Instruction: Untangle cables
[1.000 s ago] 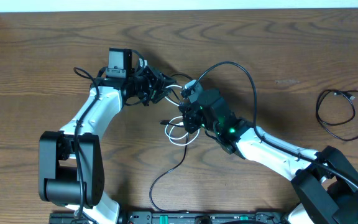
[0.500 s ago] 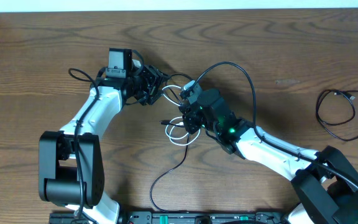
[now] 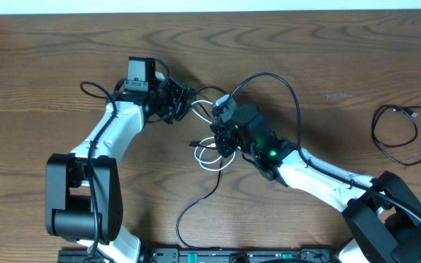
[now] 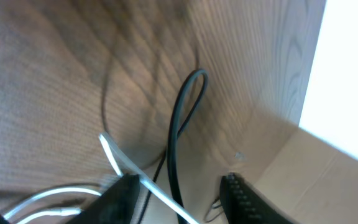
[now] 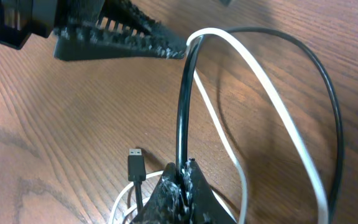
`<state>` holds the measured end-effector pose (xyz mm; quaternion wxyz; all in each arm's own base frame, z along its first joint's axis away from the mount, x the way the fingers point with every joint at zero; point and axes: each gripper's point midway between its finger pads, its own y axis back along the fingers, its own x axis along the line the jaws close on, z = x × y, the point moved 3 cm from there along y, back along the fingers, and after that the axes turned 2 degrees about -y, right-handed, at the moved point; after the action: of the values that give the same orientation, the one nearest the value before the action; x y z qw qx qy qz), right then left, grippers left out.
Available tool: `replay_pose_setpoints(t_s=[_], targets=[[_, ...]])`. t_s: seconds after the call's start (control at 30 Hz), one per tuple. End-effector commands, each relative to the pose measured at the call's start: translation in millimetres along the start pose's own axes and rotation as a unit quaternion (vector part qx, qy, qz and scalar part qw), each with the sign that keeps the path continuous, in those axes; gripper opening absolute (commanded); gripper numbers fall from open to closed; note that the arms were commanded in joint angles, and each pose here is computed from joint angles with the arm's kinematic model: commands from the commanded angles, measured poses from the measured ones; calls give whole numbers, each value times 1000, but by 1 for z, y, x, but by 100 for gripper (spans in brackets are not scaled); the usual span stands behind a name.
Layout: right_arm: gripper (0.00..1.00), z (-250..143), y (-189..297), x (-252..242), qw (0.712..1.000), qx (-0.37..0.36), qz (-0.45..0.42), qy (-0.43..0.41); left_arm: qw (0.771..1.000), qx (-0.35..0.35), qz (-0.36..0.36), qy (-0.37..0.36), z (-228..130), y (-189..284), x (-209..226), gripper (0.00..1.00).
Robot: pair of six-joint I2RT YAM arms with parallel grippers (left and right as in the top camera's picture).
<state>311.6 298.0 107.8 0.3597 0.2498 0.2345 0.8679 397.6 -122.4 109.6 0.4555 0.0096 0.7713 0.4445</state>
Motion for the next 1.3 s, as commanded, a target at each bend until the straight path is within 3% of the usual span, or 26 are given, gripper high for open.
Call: replay_pose_setpoints(t_s=[0.0,0.53,0.57,0.63,0.77,1.13,1.27], targets=[[1,-6,-2,0,1000,7,-1,8,1000,1,11,13,2,-5,9,38],[1,-6,-2,0,1000,8,-1,8,999,-13,29,5,-1,-11,11,46],[1,-6,-2,0,1000,8,-1,8,999,-23,36,2,-1,-12,12,49],[1,-6,-2,0,1000,8,-1,8,998,-34,46,-5,-2,-15,13,68],[1,-6,-2,0,1000,8,-1,8,998,-38,47,19,-5,-18,12,82],[1,-9,-2,-1,1000,15,-3,7,993,-47,55,89,4,-13,21,85],[1,-9,-2,0,1000,14,-3,7,989,-36,63,126,3,-20,28,78]])
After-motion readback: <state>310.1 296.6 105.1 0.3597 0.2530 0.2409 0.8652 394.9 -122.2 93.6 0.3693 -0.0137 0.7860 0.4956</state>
